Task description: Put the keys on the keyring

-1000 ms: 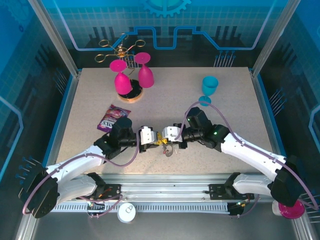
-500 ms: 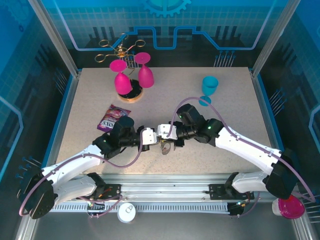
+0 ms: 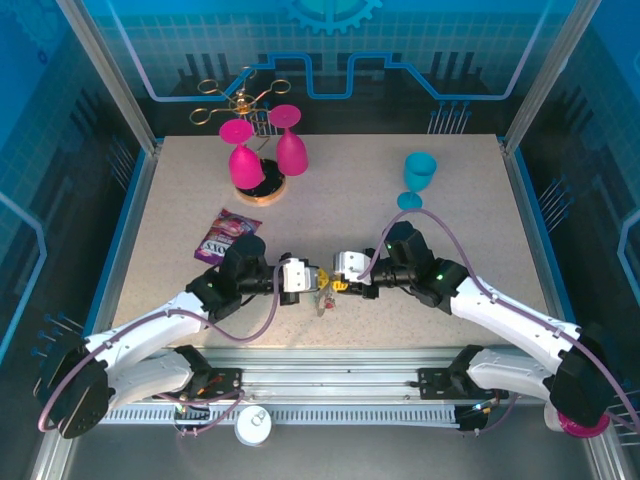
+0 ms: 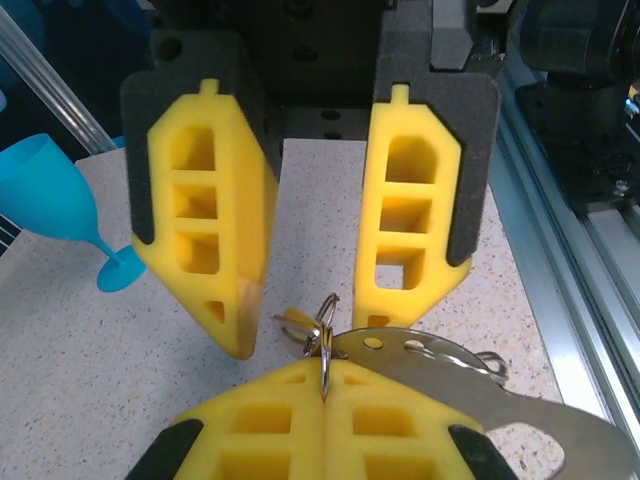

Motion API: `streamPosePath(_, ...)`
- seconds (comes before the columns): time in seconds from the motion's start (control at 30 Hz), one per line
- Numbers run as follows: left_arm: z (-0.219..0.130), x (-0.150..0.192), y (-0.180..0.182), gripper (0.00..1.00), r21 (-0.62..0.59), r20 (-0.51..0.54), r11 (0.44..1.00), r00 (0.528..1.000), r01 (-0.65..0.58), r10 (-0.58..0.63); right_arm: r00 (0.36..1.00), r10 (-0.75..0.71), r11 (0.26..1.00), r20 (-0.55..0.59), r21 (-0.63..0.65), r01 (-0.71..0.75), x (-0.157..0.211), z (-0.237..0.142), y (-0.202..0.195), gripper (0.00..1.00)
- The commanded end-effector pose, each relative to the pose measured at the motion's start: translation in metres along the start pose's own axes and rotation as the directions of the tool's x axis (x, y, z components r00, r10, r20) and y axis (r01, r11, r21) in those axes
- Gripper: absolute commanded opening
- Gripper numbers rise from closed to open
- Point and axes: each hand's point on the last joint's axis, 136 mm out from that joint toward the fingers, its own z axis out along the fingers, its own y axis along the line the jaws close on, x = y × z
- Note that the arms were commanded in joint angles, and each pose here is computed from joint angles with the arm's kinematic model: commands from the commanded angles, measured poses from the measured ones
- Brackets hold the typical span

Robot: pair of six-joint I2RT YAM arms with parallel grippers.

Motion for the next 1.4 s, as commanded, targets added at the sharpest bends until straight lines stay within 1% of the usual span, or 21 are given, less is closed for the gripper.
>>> streamPosePath(0.0, -0.004, -0.02, -0.006, 0.0, 0.039, 0.1, 0.999, 0.995, 0.001, -0.005, 0.998, -0.043, 0.999, 0.049, 0.016, 0.043, -0.008, 0.0, -0.005, 0.3)
streamPosePath(0.1, -0.004, -0.021, -0.006, 0.0, 0.04, 0.11, 0.999, 0.994, 0.011, -0.015, 0.996, -0.05, 0.999, 0.071, 0.005, 0.05, -0.012, 0.0, -0.003, 0.23)
streamPosePath(0.3, -0.002, -0.019, -0.004, 0.0, 0.041, 0.112, 0.999, 0.993, 0.034, -0.039, 0.992, -0.059, 0.997, 0.115, -0.032, 0.064, -0.023, -0.003, 0.003, 0.0)
streamPosePath(0.4, -0.001, -0.015, 0.003, 0.0, 0.0, 0.086, 0.999, 0.995, 0.049, -0.049, 0.993, -0.07, 0.996, 0.099, -0.045, 0.075, -0.023, -0.005, 0.006, 0.0)
streamPosePath(0.47, -0.002, -0.013, 0.01, 0.07, -0.034, 0.065, 0.998, 0.996, 0.056, -0.054, 0.995, -0.08, 0.995, 0.065, -0.055, 0.083, -0.019, -0.006, 0.007, 0.0)
streamPosePath(0.57, -0.002, -0.012, 0.014, 0.17, -0.048, 0.021, 0.997, 0.998, 0.053, -0.052, 0.993, -0.12, 0.989, -0.017, -0.091, 0.118, -0.01, -0.003, 0.013, 0.0)
streamPosePath(0.67, -0.003, -0.007, 0.015, 0.2, -0.046, -0.038, 0.998, 0.999, 0.036, -0.038, 0.984, -0.159, 0.979, -0.077, -0.145, 0.146, -0.005, 0.0, 0.022, 0.0)
streamPosePath(0.73, -0.003, -0.003, 0.016, 0.2, -0.048, -0.08, 0.999, 0.996, 0.022, -0.026, 0.981, -0.175, 0.973, -0.087, -0.165, 0.159, -0.011, 0.0, 0.021, 0.0)
streamPosePath(0.9, -0.003, 0.001, 0.016, 0.2, -0.028, -0.132, 1.0, 0.991, 0.006, -0.009, 0.971, -0.194, 0.962, -0.14, -0.221, 0.161, -0.011, 0.005, 0.026, 0.0)
streamPosePath(0.93, -0.002, 0.001, 0.013, 0.19, -0.015, -0.133, 1.0, 0.991, 0.004, -0.006, 0.97, -0.193, 0.96, -0.146, -0.232, 0.156, -0.012, 0.006, 0.026, 0.0)
streamPosePath(0.97, -0.002, 0.0, 0.011, 0.15, -0.003, -0.128, 1.0, 0.992, 0.002, -0.002, 0.97, -0.194, 0.958, -0.15, -0.24, 0.155, -0.013, 0.007, 0.027, 0.0)
streamPosePath(1.0, -0.001, -0.002, 0.01, 0.09, 0.008, -0.121, 1.0, 0.993, -0.002, 0.003, 0.968, -0.197, 0.958, -0.153, -0.238, 0.158, -0.014, 0.009, 0.025, 0.0)
streamPosePath(1.07, -0.001, -0.003, 0.007, 0.0, 0.024, -0.115, 1.0, 0.993, -0.004, 0.007, 0.968, -0.196, 0.963, -0.158, -0.215, 0.159, -0.015, 0.01, 0.02, 0.0)
streamPosePath(1.1, -0.002, -0.004, 0.006, 0.0, 0.029, -0.113, 1.0, 0.994, -0.008, 0.011, 0.969, -0.193, 0.968, -0.156, -0.19, 0.163, -0.018, 0.01, 0.015, 0.0)
streamPosePath(1.13, -0.001, -0.003, 0.006, 0.0, 0.03, -0.114, 1.0, 0.993, -0.008, 0.011, 0.971, -0.182, 0.976, -0.156, -0.147, 0.159, -0.019, 0.011, 0.008, 0.02)
streamPosePath(1.17, -0.002, -0.003, 0.006, 0.0, 0.026, -0.109, 1.0, 0.994, -0.01, 0.013, 0.972, -0.181, 0.979, -0.149, -0.118, 0.164, -0.02, 0.009, 0.004, 0.06)
streamPosePath(1.2, -0.002, -0.003, 0.006, 0.0, 0.021, -0.103, 1.0, 0.995, -0.013, 0.016, 0.973, -0.183, 0.981, -0.143, -0.097, 0.17, -0.018, 0.008, 0.002, 0.13)
streamPosePath(1.23, -0.002, -0.005, 0.006, 0.0, 0.014, -0.089, 1.0, 0.996, -0.016, 0.017, 0.973, -0.188, 0.982, -0.137, -0.05, 0.183, -0.017, 0.006, -0.003, 0.17)
streamPosePath(1.33, -0.004, -0.009, 0.007, 0.0, -0.003, -0.041, 1.0, 0.999, -0.005, 0.005, 0.967, -0.222, 0.973, -0.125, 0.029, 0.227, -0.005, 0.003, -0.005, 0.25)
streamPosePath(1.37, -0.004, -0.01, 0.006, 0.0, -0.003, -0.025, 1.0, 1.0, -0.002, 0.002, 0.966, -0.229, 0.97, -0.122, 0.051, 0.236, -0.003, 0.003, -0.005, 0.25)
